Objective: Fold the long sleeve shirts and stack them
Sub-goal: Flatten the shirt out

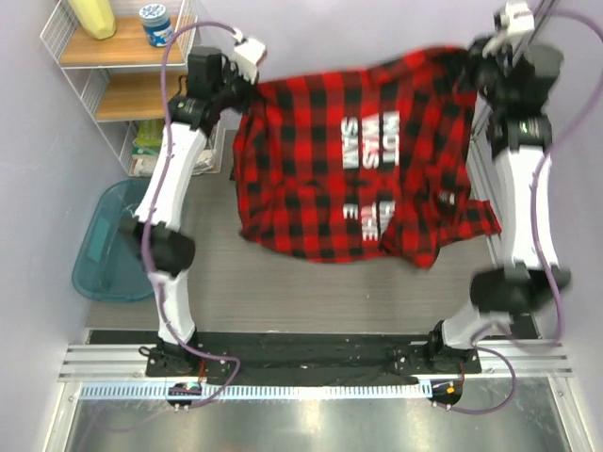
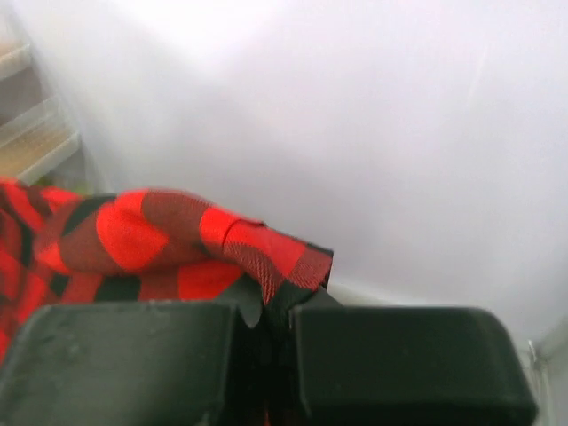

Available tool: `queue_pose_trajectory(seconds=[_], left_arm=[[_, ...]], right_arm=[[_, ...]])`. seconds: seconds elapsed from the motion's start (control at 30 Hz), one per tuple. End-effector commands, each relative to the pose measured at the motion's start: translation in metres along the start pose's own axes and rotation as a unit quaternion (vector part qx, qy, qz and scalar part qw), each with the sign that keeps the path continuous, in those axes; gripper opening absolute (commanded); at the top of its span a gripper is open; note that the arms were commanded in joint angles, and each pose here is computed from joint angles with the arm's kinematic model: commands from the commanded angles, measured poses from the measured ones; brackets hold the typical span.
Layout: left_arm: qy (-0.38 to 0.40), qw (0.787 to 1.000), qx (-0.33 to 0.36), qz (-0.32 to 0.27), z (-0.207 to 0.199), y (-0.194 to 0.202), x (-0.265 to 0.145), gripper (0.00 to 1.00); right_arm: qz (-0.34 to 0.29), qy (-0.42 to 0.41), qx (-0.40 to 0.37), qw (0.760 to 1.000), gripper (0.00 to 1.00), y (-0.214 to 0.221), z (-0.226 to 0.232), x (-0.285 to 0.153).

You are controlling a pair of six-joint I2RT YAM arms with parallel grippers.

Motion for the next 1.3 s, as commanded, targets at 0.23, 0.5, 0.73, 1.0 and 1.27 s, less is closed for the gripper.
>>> queue_pose_trajectory(seconds=[0.23,0.5,0.73,1.0,1.27], left_arm=[[-0.136,0.869,0.022,-0.476,0.07,-0.247,-0.202,0.0],[-0.009,0.961,0.055,-0.27,0.066,-0.093,-0.155,0.0],[0.054,0.988,0.142,-0.006,0.012,0.156,-0.151,0.0],[0.22,0.94,0.153,0.211,-0.079,0.356,-0.219,0.0],[0.113,0.971,0.115,0.174,-0.034,0.308,-0.182,0.0]], right_arm=[[-0.412,0.065,-0.07,0.906,0.01,-0.278,-0.015,-0.076],[-0.207,0.014,-0.179,0.962,0.01,-0.106,0.031,-0.083],[0.028,-0.178,-0.234,0.955,0.01,0.104,0.101,-0.117],[0.225,-0.372,-0.258,0.863,0.01,0.279,0.169,-0.226],[0.201,-0.263,-0.227,0.916,0.01,0.221,0.127,-0.165]])
Point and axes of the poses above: each gripper's point midway between its finger pads, its own x axis out along the fingers, its own z axis along the line the jaws close on, y = z × x, the point moved 1 cm from there along -x, back along the fingers, and after that the axes turned 12 degrees about -x, right-handed, at the moved point
